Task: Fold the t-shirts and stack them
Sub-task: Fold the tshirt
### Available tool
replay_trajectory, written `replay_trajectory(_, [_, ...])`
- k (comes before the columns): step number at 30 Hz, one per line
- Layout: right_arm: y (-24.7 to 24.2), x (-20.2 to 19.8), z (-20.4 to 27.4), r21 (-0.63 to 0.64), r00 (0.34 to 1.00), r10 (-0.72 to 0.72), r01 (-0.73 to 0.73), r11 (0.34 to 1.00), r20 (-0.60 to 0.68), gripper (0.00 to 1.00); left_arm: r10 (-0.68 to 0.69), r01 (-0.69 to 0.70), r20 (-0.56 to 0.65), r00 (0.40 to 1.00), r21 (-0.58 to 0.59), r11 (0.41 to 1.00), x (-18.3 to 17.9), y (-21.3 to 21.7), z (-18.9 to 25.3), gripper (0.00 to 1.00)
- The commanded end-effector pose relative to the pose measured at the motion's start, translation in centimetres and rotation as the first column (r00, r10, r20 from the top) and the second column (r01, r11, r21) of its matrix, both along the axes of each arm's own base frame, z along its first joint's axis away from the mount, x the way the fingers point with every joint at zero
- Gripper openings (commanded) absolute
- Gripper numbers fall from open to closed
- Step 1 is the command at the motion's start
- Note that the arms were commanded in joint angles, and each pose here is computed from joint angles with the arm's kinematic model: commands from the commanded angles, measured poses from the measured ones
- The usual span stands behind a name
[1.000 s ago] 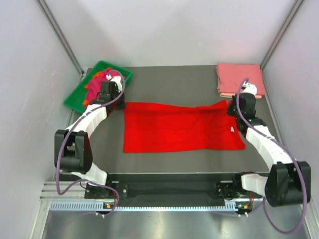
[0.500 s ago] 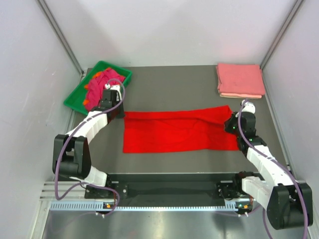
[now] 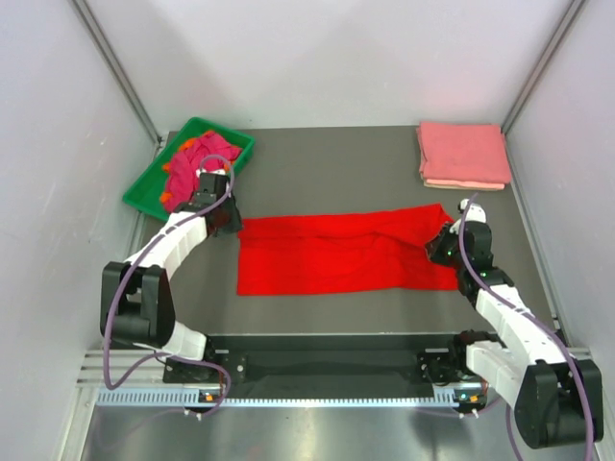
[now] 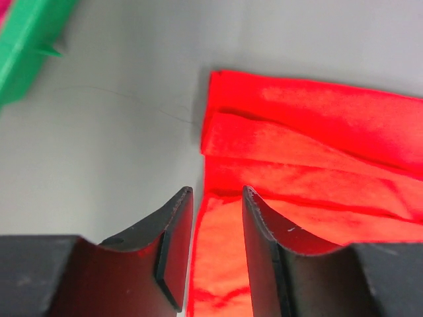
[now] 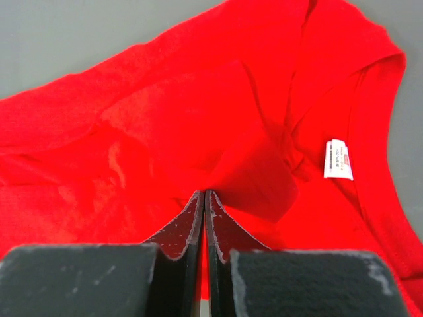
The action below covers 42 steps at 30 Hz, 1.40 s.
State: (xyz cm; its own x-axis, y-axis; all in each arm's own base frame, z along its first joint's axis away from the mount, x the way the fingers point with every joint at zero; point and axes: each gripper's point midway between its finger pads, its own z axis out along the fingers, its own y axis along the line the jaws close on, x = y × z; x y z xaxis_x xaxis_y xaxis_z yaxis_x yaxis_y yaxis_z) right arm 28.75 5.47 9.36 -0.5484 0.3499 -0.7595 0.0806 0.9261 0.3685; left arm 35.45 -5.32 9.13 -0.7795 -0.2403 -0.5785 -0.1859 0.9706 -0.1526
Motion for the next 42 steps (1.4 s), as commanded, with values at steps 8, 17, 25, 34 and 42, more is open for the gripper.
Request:
replay_trajectory(8, [0.7, 0.0, -0.5, 0.009, 0.999, 0.044, -0.044, 0.999, 0.000, 0.00, -0.030, 0.047, 0.084, 0.996, -0.210, 0.977, 5.6, -4.5, 2.6, 0.27])
replay_trajectory(17, [0.4, 0.2, -2.1, 0.028, 0.998, -0.006, 0.007, 1.000, -0.069, 0.00, -0.076, 0.057, -0.083, 0.994, -0.213, 0.975, 5.2, -5.2, -2.5, 0.17])
replay_trajectory(25, [-0.3, 0.2, -1.3, 0.006, 0.998, -0.039, 0.039, 0.999, -0.057, 0.00, -0.075, 0.056, -0.133, 0.988, -0.141, 0.988, 3.4, -4.1, -4.2, 0.17])
replay_trajectory(34, [-1.3, 0.1, -1.5, -0.030, 0.993, -0.085, 0.083, 0.996, -0.081, 0.00, -0.056, 0.040, -0.160, 0.985, -0.104, 0.994, 0.3, -3.3, -4.7, 0.15])
replay_trajectory(42, [-0.6, 0.1, -0.7, 0.001, 0.997, -0.056, 0.056, 0.998, -0.050, 0.00, -0.055, 0.058, 0.028, 0.998, -0.158, 0.986, 3.8, -4.4, 1.7, 0.15])
